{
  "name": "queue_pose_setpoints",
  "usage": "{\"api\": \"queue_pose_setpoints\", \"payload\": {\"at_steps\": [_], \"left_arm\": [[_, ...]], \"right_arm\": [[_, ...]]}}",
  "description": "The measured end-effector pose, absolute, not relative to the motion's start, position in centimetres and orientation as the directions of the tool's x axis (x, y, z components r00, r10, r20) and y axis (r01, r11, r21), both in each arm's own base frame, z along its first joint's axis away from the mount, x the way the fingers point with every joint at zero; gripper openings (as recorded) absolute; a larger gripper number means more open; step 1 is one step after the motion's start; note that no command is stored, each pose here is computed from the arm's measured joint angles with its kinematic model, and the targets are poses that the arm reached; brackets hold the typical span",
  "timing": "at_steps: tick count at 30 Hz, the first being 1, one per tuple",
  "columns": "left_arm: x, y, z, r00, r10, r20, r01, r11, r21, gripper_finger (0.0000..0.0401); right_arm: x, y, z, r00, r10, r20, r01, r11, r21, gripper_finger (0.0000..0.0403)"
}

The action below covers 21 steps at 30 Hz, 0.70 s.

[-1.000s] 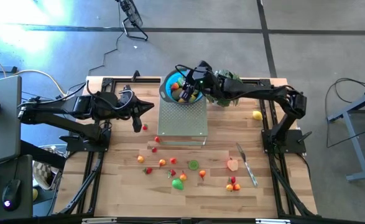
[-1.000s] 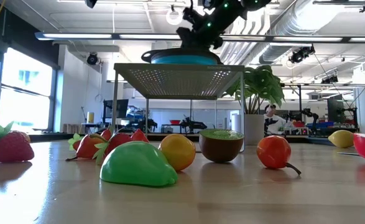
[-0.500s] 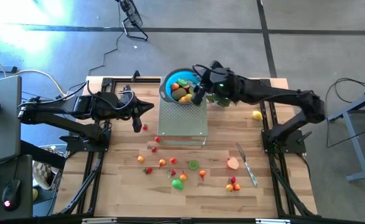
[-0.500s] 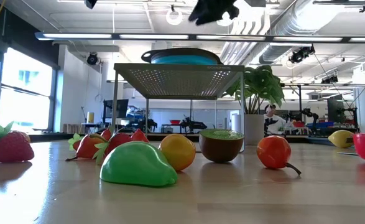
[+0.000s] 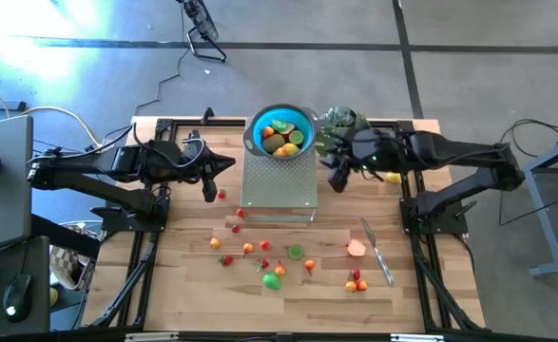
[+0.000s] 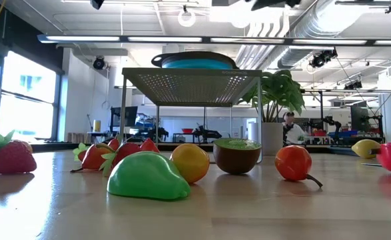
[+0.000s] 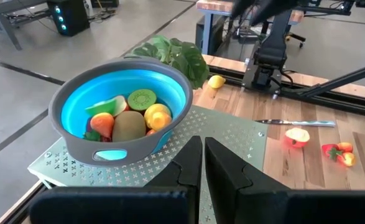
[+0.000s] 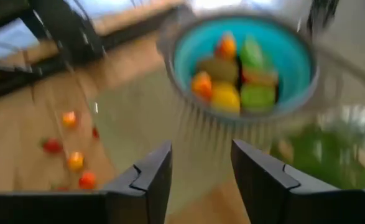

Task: Pick & Place Fruit
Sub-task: Put the red apple in the blue bowl on the shelf

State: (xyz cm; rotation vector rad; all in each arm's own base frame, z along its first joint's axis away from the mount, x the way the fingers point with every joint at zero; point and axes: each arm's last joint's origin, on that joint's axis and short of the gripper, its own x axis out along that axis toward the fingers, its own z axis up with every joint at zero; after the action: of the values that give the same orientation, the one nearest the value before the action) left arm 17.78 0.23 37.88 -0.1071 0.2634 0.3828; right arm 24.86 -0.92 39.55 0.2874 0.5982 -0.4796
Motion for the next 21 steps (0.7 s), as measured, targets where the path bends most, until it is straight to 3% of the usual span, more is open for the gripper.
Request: {"api": "queue_pose_setpoints", "payload": {"at_steps": [7, 12, 16, 21], "left_arm": [[17.7, 0.2, 37.7, 0.889, 0.355, -0.291, -0.383, 0.923, -0.045, 0.0014], [17.7, 0.2, 37.6, 0.884, 0.354, -0.304, -0.385, 0.922, -0.046, 0.0014], [18.0, 0.2, 37.3, 0.879, 0.355, -0.319, -0.386, 0.922, -0.039, 0.0014], [18.2, 0.2, 37.2, 0.875, 0.354, -0.329, -0.386, 0.922, -0.034, 0.0014]], "right_arm": [[22.7, 1.0, 37.9, 0.567, -0.242, -0.788, 0.596, 0.781, 0.189, 0.0145], [21.9, 2.9, 36.9, 0.464, -0.097, -0.881, 0.535, 0.823, 0.191, 0.0153], [21.7, 4.2, 36.7, 0.45, -0.069, -0.89, 0.485, 0.856, 0.179, 0.0179], [21.7, 5.3, 36.1, 0.434, -0.073, -0.898, 0.459, 0.876, 0.151, 0.0251]]}}
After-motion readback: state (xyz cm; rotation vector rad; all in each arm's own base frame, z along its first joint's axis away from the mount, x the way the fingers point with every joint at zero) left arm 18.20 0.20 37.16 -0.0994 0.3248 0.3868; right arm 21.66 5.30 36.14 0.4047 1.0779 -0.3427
